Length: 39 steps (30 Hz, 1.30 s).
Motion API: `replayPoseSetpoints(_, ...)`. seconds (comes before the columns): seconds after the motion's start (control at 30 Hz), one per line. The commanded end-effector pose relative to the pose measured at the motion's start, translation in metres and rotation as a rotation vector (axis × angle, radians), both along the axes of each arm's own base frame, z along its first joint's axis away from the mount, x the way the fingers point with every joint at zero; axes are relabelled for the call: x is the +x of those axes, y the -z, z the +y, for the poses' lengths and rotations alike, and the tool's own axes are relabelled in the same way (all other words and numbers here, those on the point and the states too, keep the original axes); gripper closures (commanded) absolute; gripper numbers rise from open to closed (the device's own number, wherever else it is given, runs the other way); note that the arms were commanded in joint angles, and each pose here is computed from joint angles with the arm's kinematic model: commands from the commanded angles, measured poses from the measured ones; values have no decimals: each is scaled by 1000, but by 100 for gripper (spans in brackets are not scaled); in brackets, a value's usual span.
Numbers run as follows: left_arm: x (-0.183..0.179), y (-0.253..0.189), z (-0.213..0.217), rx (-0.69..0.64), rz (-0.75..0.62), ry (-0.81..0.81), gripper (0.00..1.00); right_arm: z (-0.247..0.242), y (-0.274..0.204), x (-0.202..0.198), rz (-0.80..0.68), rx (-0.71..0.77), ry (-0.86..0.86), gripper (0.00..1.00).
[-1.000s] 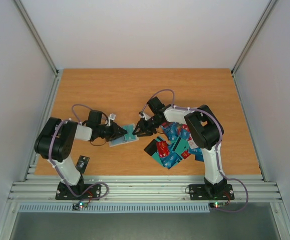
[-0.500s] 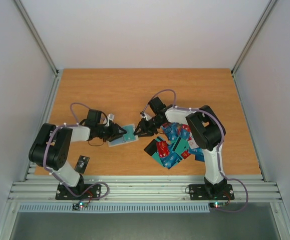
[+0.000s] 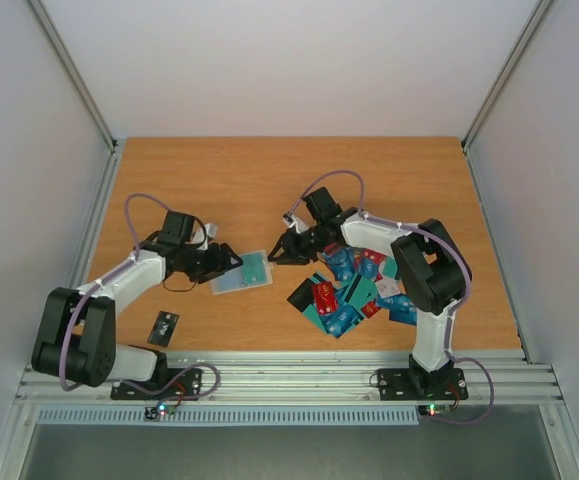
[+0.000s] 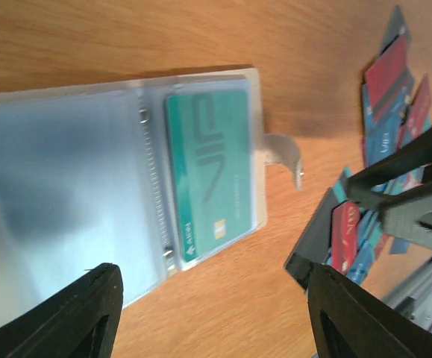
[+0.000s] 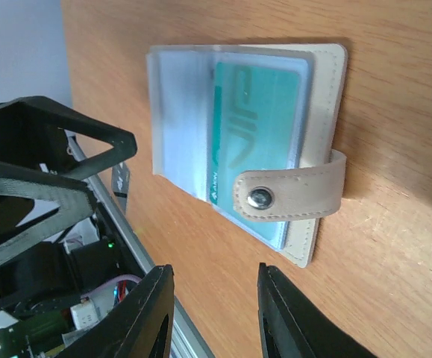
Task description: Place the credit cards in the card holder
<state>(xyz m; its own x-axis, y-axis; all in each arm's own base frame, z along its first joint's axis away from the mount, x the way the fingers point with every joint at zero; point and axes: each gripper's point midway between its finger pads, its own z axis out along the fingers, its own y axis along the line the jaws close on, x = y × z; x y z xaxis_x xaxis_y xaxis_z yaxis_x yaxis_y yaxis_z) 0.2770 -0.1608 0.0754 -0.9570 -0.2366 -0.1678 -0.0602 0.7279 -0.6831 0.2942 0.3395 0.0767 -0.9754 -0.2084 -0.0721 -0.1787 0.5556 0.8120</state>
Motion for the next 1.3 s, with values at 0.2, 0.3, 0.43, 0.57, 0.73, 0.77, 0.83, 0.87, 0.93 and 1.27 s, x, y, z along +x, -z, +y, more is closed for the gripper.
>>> replayPoseSetpoints(0.2, -21, 17, 49, 279, 93, -69, 26, 7, -26, -2, -59, 37, -9, 67)
replayPoseSetpoints(0.3, -20, 27, 53, 290, 126, -81, 25, 16, -27, -6, -60, 31, -36, 67)
replayPoseSetpoints(0.43, -18, 42, 56, 291, 173, -83, 25, 20, -25, -8, -54, 27, -50, 67)
replayPoseSetpoints(0.57, -12, 51, 52, 256, 180, -73, 30, 19, -22, -10, -49, 16, -53, 67)
replayPoseSetpoints(0.73, -5, 55, 46, 240, 182, -41, 42, 19, -20, -10, -43, 7, -56, 67)
replayPoseSetpoints(0.77, -4, 55, 46, 239, 185, -36, 48, 18, -19, -10, -43, 4, -57, 67)
replayPoseSetpoints(0.83, -1, 54, 45, 238, 186, -27, 58, 18, -19, -10, -43, -1, -61, 67)
replayPoseSetpoints(0.87, -1, 53, 45, 241, 185, -22, 61, 18, -18, -9, -42, -3, -62, 67)
replayPoseSetpoints(0.93, -1, 49, 46, 256, 182, -17, 64, 19, -18, -7, -41, -3, -63, 67)
replayPoseSetpoints(1.27, -6, 37, 54, 340, 176, 14, 71, 21, -14, -6, -30, -6, -75, 67)
